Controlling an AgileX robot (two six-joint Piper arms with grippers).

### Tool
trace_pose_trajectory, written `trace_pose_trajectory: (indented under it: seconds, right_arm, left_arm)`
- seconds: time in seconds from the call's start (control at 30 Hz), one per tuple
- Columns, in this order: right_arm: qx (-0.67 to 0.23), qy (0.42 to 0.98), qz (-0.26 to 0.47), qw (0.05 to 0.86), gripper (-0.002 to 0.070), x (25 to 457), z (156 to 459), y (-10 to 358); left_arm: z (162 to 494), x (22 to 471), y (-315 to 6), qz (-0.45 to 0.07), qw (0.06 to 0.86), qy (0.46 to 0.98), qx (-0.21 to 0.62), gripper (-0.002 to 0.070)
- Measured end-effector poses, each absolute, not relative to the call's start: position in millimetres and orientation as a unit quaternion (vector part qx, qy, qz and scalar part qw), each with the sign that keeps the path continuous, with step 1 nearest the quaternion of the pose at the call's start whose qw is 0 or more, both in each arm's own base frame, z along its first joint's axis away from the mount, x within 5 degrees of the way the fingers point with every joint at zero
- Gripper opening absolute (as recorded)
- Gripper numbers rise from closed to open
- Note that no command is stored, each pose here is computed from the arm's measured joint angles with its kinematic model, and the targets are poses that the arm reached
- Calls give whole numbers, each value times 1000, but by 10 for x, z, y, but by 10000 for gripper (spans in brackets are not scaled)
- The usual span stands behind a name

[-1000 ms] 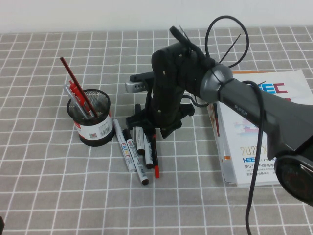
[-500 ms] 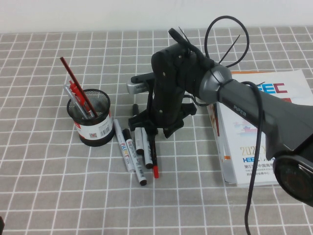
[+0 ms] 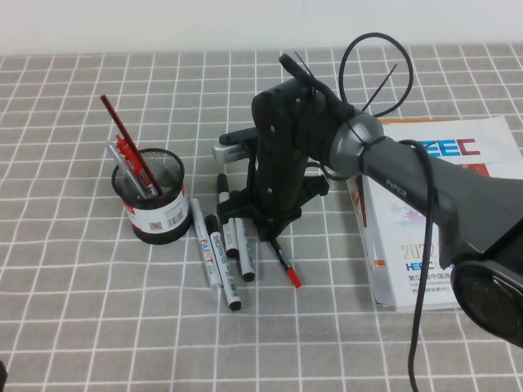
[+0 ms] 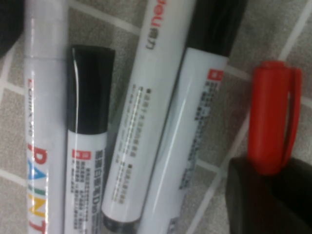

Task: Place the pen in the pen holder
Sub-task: Pick up the pen on the table, then place the pen onto the pen holder

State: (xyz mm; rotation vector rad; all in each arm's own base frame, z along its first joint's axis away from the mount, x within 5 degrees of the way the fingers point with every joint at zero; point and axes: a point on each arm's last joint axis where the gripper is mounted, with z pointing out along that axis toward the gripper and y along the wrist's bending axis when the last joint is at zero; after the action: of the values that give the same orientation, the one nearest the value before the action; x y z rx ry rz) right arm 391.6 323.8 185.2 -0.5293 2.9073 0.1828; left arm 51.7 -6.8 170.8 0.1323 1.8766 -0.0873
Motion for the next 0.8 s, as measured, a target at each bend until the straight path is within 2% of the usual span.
trace_pose_trajectory:
  seconds: [0.17,0.33,0.5,0.67,0.8]
  right_arm:
    - [-184,976,52,109,69,3897,1989,3214]
    - [-172,968,74,167,69,3837,2471,3179]
    - [-161,955,109,226,69,3745,2790,3158]
    - [-152,934,153,284,69,3552,2864,3054]
    - [-142,892,216,370,69,3345,2860,2890]
  left_arm:
    - [1708,517,-68,-37,588,806,57,-6]
    - [1708,517,-68,-37,588,806,57,-6]
    - [1708,517,-68,-37,588,806,57,-6]
    - [1708,517,-68,-37,588,806,57,-6]
    - [1708,517,-68,-37,588,806,57,-6]
